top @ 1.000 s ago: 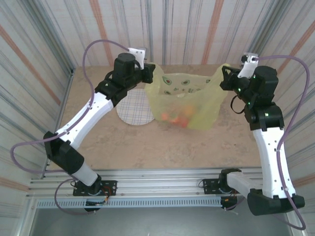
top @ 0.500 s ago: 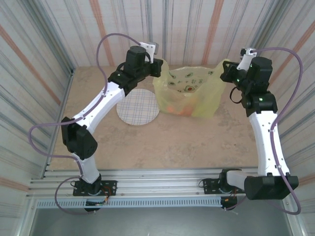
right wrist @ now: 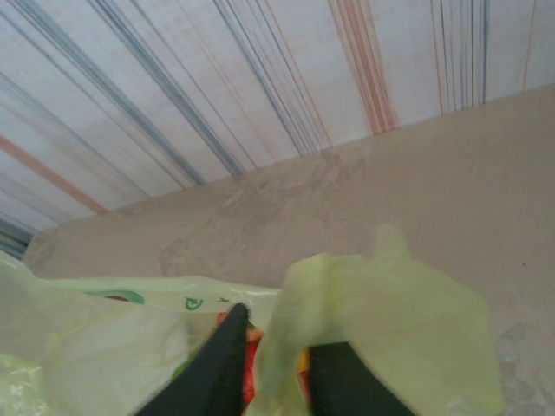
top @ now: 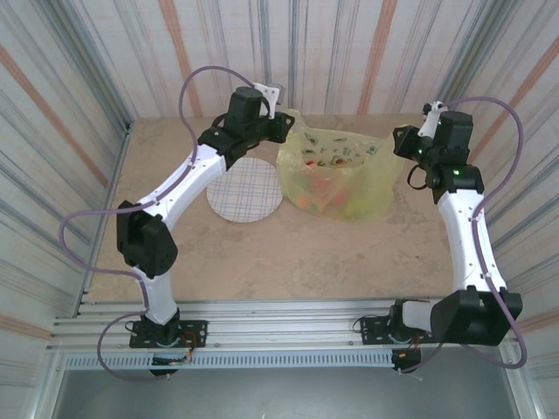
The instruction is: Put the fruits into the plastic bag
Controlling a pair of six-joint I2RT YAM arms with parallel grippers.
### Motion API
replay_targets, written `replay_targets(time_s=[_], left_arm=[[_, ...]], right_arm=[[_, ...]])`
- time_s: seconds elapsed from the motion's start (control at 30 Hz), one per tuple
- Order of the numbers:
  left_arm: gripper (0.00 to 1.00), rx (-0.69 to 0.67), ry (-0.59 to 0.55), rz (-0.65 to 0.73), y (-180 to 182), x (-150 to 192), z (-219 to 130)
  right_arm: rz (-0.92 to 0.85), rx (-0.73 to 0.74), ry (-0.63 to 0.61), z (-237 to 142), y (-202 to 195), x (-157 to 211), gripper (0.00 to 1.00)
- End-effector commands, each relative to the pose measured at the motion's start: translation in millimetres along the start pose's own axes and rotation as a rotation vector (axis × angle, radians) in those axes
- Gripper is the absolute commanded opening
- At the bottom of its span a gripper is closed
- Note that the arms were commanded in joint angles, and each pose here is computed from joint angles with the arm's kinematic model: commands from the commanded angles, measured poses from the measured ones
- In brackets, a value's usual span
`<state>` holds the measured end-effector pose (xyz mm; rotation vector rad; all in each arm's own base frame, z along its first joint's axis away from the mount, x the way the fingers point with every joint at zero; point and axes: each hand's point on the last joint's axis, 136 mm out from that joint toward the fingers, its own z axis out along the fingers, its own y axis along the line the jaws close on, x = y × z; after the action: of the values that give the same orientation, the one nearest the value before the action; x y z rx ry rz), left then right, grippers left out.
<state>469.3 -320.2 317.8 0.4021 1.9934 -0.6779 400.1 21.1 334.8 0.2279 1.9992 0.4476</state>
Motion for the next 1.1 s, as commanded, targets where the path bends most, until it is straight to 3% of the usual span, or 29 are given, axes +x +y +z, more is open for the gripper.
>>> replay_targets(time_s=[0.0,0.23,0.37,0.53,0.7,1.07], left_arm=[[0.42,0.039,-0.04,0.002,-8.0,-11.1,-20.7],[0.81,0.093,-0.113,0.009,-21.3,-14.8,-68.0],[0.98,0.112,-0.201,0.008,-24.7,-11.3,-100.3],[0.99,0.109,-0.262,0.01,-24.0,-1.7,-129.4],[0.99,-0.03,-0.235,0.01,4.1,28.1,-142.5],[0.99,-0.613,-0.161,-0.098,164.0,134.1,-189.8]], right_arm=[[0.003,-0.022,0.003,-11.2,5.5,0.1,0.35],[-0.051,0.004,-0.072,-50.9,14.5,-16.3,0.77],[-0.085,0.029,-0.132,-76.3,17.6,-24.5,0.89],[-0.099,0.063,-0.175,-96.4,15.8,-26.6,0.95],[-0.106,0.152,-0.209,-106.6,-2.5,-15.8,0.97],[-0.067,0.525,-0.222,-80.1,-107.5,68.1,0.99]])
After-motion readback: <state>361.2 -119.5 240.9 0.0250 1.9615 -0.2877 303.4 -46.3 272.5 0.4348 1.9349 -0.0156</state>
